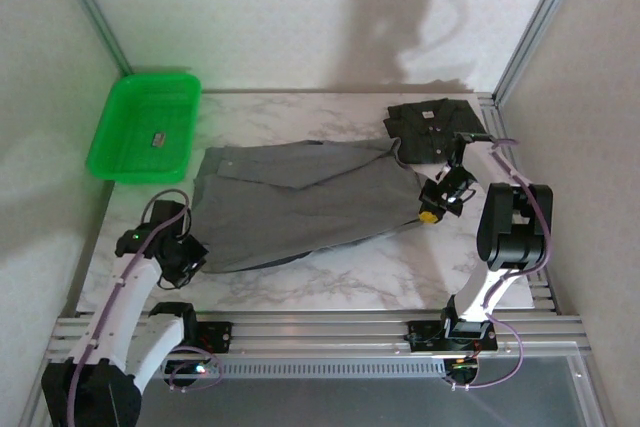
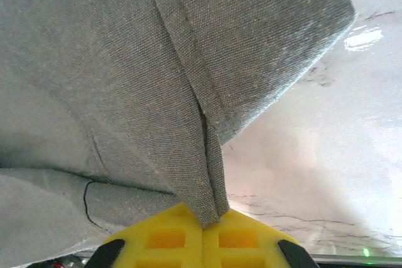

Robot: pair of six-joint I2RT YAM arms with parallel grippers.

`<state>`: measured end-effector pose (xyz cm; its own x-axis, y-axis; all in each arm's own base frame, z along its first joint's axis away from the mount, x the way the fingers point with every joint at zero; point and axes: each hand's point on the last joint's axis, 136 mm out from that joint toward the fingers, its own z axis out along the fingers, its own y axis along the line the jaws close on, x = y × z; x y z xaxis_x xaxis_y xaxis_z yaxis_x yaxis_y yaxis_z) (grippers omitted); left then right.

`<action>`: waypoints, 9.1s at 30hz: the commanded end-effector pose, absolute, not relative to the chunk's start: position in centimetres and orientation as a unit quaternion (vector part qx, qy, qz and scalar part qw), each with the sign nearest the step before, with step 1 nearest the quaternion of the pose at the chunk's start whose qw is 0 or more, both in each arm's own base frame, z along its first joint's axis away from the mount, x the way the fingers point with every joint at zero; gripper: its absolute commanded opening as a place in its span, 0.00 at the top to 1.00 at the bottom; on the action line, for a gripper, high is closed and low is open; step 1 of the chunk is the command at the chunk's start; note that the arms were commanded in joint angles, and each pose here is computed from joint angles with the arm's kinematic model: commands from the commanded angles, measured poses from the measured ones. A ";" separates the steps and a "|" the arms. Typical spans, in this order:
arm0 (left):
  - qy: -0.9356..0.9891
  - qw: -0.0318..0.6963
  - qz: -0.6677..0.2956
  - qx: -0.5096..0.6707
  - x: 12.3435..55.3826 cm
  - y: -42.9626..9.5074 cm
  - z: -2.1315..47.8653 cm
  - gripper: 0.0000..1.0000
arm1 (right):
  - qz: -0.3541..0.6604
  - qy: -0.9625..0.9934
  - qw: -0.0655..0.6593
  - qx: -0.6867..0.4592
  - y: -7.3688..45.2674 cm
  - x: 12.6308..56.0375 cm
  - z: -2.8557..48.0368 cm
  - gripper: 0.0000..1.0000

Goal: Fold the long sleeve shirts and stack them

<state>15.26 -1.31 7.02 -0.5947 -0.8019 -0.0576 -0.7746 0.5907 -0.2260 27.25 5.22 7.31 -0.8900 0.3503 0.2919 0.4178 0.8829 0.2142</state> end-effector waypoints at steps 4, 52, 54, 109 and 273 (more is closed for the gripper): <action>0.897 0.075 -0.099 -0.423 18.7 -1.7 7.6 1.00 | -0.128 -0.965 0.124 -0.191 4.7 28.8 8.2 1.00; 0.932 0.031 -0.117 -0.341 29.8 2.1 6.8 0.99 | -0.132 -0.961 0.140 -0.197 3.7 37.6 4.8 0.89; 0.931 0.040 -0.125 -0.342 30.7 1.8 7.2 0.93 | -0.134 -0.962 0.134 -0.198 3.8 38.2 4.8 0.86; 0.887 0.113 0.013 -0.448 23.4 1.4 1.0 1.00 | -0.029 -0.947 0.168 -0.272 4.6 25.4 0.9 0.93; 0.887 0.393 -0.029 -0.242 34.2 -0.1 10.8 1.00 | 0.003 -0.991 -0.111 -0.070 4.0 39.2 5.9 1.00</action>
<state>35.00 -1.52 10.87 -0.6304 -0.3985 -0.6661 -0.3236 0.9150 -0.2411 40.03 5.35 5.80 -0.9721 0.0893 -0.2171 0.0765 0.9948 0.0669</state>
